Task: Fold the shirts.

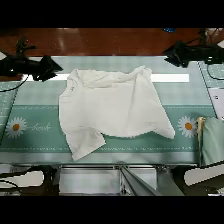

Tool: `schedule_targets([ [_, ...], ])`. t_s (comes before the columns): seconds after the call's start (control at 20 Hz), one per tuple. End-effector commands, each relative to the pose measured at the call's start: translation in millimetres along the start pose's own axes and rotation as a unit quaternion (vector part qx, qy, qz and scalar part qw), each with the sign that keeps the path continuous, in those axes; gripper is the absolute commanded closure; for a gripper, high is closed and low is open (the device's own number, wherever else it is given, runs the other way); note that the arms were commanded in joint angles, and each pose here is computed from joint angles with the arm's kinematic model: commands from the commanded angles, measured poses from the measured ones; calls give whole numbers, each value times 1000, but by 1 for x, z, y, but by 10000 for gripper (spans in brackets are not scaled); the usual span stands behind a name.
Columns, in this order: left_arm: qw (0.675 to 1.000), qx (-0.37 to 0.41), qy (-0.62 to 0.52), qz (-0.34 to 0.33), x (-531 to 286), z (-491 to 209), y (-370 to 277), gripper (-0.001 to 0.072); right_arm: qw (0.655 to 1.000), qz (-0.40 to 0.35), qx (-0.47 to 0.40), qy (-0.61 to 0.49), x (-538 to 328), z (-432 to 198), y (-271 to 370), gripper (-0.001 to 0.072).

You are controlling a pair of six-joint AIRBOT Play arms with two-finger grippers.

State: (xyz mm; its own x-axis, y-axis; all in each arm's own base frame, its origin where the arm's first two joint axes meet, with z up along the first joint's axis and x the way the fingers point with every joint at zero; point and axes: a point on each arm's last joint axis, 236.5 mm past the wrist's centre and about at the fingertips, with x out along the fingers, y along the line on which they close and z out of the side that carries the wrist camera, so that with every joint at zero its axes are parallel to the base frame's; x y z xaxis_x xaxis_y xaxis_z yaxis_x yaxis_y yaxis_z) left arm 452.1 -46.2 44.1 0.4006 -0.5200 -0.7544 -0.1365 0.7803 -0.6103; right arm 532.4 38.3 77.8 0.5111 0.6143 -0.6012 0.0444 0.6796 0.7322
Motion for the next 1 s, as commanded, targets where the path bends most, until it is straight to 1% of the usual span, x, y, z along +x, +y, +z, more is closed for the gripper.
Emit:
schedule_targets([
  [0.0,994,7,106,31,-32,-56,44,196,992,-94,-14,81,-54,-44,-59,305],
  [0.05,994,6,103,32,-39,-68,49,196,987,-130,-11,95,-60,-64,-76,304],
  [0.1,994,-5,99,35,-41,-83,56,196,985,-143,-1,98,-61,-82,-84,304],
  [0.25,992,-62,105,45,-32,-153,87,196,989,-117,33,86,-48,-148,-89,304],
  [0.35,986,-102,121,46,-23,-202,101,196,986,-121,42,103,-48,-199,-97,305],
  [0.5,980,-154,115,41,-7,-239,113,196,985,-121,38,116,-56,-249,-95,304],
  [0.6,980,-174,94,30,6,-238,113,196,987,-121,24,101,-64,-257,-86,305],
  [0.8,981,-181,61,27,25,-222,106,196,991,-119,7,60,-80,-249,-66,305],
  [0.9,982,-174,58,42,37,-221,111,197,992,-121,-4,43,-86,-245,-60,304],
  [0.95,980,-186,62,46,42,-221,113,197,992,-125,2,25,-91,-238,-61,304],
])
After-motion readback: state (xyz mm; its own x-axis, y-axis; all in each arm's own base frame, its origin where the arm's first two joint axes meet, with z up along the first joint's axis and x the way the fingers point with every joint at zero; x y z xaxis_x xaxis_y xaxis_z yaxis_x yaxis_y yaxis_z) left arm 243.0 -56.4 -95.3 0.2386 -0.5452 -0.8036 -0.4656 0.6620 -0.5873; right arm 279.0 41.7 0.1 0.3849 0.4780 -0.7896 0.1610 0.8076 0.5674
